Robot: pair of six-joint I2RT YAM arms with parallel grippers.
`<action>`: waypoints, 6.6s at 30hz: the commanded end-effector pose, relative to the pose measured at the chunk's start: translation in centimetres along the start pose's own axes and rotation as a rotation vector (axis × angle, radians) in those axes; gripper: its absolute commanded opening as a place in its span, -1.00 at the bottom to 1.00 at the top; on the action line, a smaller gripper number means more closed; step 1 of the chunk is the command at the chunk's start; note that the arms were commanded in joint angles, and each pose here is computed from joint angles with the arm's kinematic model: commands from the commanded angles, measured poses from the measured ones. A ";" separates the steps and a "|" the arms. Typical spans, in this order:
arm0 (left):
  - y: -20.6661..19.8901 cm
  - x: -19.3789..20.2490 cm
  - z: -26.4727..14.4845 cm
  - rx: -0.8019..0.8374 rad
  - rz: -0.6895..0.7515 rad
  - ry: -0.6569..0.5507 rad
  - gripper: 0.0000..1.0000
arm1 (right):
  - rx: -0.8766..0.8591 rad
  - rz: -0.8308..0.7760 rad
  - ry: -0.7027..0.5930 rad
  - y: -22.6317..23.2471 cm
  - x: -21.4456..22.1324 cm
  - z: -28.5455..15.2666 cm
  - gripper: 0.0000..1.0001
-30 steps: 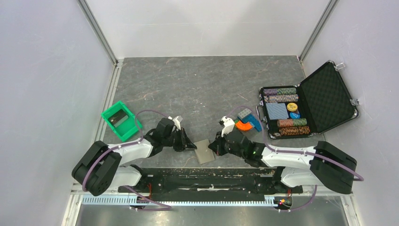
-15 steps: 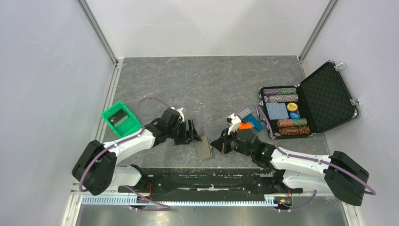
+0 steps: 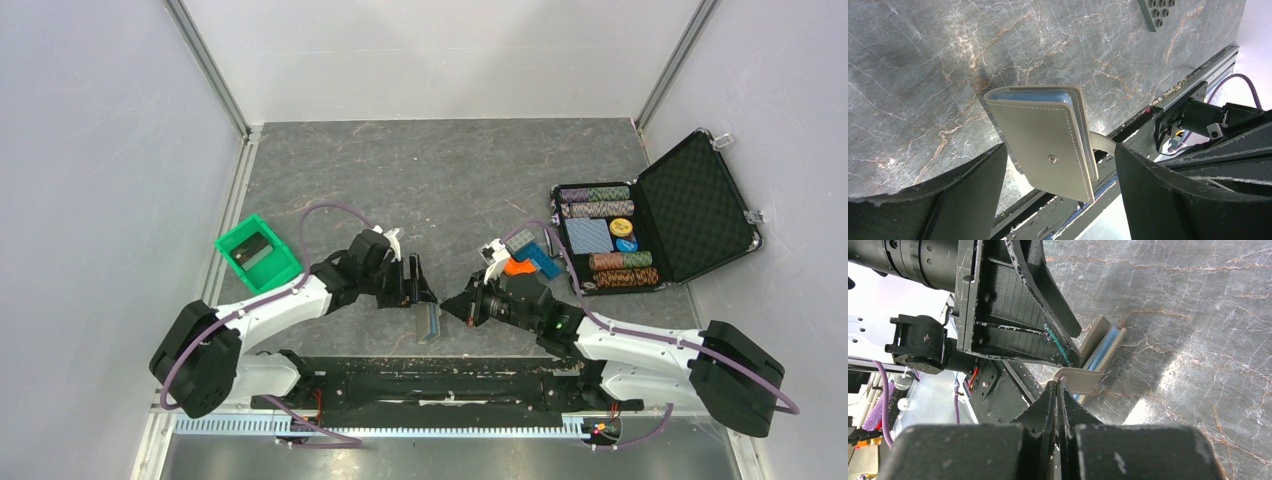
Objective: Take the credit cards out of the card holder
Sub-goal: Open the card holder at the corner of the board.
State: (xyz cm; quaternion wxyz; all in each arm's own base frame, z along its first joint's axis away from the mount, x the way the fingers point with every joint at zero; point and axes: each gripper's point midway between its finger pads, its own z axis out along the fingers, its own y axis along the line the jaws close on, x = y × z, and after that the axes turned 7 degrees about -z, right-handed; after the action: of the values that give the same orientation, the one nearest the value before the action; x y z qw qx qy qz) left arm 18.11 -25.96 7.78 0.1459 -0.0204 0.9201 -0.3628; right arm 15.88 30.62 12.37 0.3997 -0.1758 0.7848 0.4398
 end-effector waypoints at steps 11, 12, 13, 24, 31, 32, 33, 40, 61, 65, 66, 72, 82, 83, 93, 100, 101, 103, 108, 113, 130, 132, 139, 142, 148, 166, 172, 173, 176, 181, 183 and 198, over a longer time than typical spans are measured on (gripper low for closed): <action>2.4 -1.0 -1.3 -0.173 0.058 -0.044 0.25 | 0.099 -0.043 -0.072 -1.4 -1.9 -0.8 -1.00; 2.6 -1.2 -1.5 -0.189 0.061 -0.058 0.22 | 0.117 -0.045 -0.066 -1.9 -1.6 -0.9 -1.00; 2.9 -1.2 -1.7 -0.203 0.062 -0.065 0.20 | 0.130 -0.048 -0.061 -2.3 -1.3 -1.0 -1.00; 6.9 -1.9 -2.9 -0.427 0.072 -0.104 0.03 | 0.223 -0.065 -0.015 -5.2 0.9 -1.9 -1.00; 5.9 -2.0 -2.6 -0.394 0.068 -0.093 0.02 | 0.248 -0.069 0.009 -5.5 0.7 -1.9 -0.62; 5.5 -1.8 -2.3 -0.366 0.066 -0.076 0.02 | 0.248 -0.071 0.010 -5.3 0.4 -1.9 -0.53; 5.5 -1.6 -2.1 -0.357 0.062 -0.069 0.01 | 0.248 -0.072 0.010 -5.1 0.1 -1.9 -0.46; 5.4 -0.8 -1.5 -0.314 0.047 -0.055 -0.20 | 0.225 -0.076 -0.024 -3.4 -2.3 -2.0 -0.17; 4.7 0.6 1.3 -0.188 -0.078 -0.024 -0.59 | 0.096 -0.007 0.109 -2.4 1.8 1.0 -0.06; 5.0 0.7 1.1 -0.207 -0.079 -0.026 -0.41 | 0.164 -0.007 0.116 -4.3 3.0 0.6 -0.11; 4.9 0.5 0.8 -0.212 -0.068 -0.030 -0.32 | 0.185 -0.008 0.119 -5.0 3.2 0.4 -0.12; 2.5 -1.6 -2.0 -0.236 0.023 -0.055 0.12 | 0.223 -0.011 0.154 -6.7 3.9 -0.1 -0.16; -5.5 -1.0 -3.3 0.088 0.012 0.015 0.12 | 0.214 0.020 0.152 -6.9 4.7 0.0 -0.29; -6.2 -0.9 -3.4 0.114 0.018 0.013 0.11 | 0.212 0.024 0.153 -6.9 4.9 0.0 -0.30; -12.9 -0.1 -3.6 0.384 -0.009 0.075 0.02 | 0.141 0.062 0.138 -5.6 4.7 0.4 -0.38; -9.1 -2.2 -3.9 0.141 0.001 -0.071 0.09 | 0.065 0.068 0.128 -3.2 3.3 1.8 -0.41; -8.6 -2.5 -4.2 0.110 0.004 -0.088 0.09 | 0.063 0.064 0.137 -3.1 3.5 2.0 -0.41; -7.6 -2.7 -4.5 0.056 0.001 -0.117 0.09 | 0.062 0.063 0.143 -2.8 3.5 2.3 -0.41; -6.9 -2.8 -5.2 0.025 -0.005 -0.141 0.09 | 0.049 0.052 0.131 -1.9 2.7 3.2 -0.37; -6.6 -2.6 -5.5 0.012 -0.013 -0.135 0.09 | 0.027 0.040 0.122 -0.6 1.8 4.3 -0.35; -1.5 0.1 -2.5 -0.089 -0.065 -0.066 -0.57 | 0.106 0.031 0.228 -2.4 6.1 6.5 -0.49; -0.6 0.4 -1.6 -0.099 -0.056 -0.056 -0.68 | 0.119 0.021 0.234 -2.7 6.3 6.4 -0.49; 2.7 1.7 0.7 -0.185 -0.058 -0.009 -0.80 | 0.164 -0.016 0.225 -3.4 5.7 5.2 -0.48; 3.9 2.0 1.1 -0.224 -0.050 -0.002 -0.83 | 0.176 -0.033 0.220 -3.5 5.3 4.4 -0.42; 5.8 2.9 1.7 -0.266 -0.052 0.013 -0.81 | 0.264 -0.072 0.170 -4.8 3.8 2.3 -0.24; 6.7 4.2 2.1 -0.256 -0.080 0.042 -0.81 | 0.291 -0.026 0.179 -5.9 5.1 1.1 0.02; 6.3 4.0 2.0 -0.244 -0.087 0.035 -0.81 | 0.281 -0.012 0.187 -5.7 5.3 1.4 0.00; 6.3 4.0 1.9 -0.243 -0.088 0.034 -0.81 | 0.273 -0.009 0.191 -5.6 5.5 1.5 -0.01; 6.3 4.2 1.9 -0.239 -0.090 0.040 -0.81 | 0.259 0.010 0.195 -5.4 5.7 1.6 -0.03; 6.2 4.4 2.0 -0.232 -0.089 0.048 -0.81 | 0.256 0.052 0.185 -5.2 5.7 1.6 0.02; 6.2 4.4 2.1 -0.229 -0.089 0.050 -0.81 | 0.258 0.063 0.183 -5.2 5.8 1.5 0.05; 6.0 4.5 2.3 -0.218 -0.094 0.061 -0.82 | 0.151 0.140 0.106 -3.0 4.3 2.0 0.05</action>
State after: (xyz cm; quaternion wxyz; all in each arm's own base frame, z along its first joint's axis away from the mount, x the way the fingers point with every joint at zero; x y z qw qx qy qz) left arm 15.38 -23.86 1.65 0.1085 -0.0715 0.9543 -0.2691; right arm 15.71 29.78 4.63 0.3222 -0.1284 0.8699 0.3506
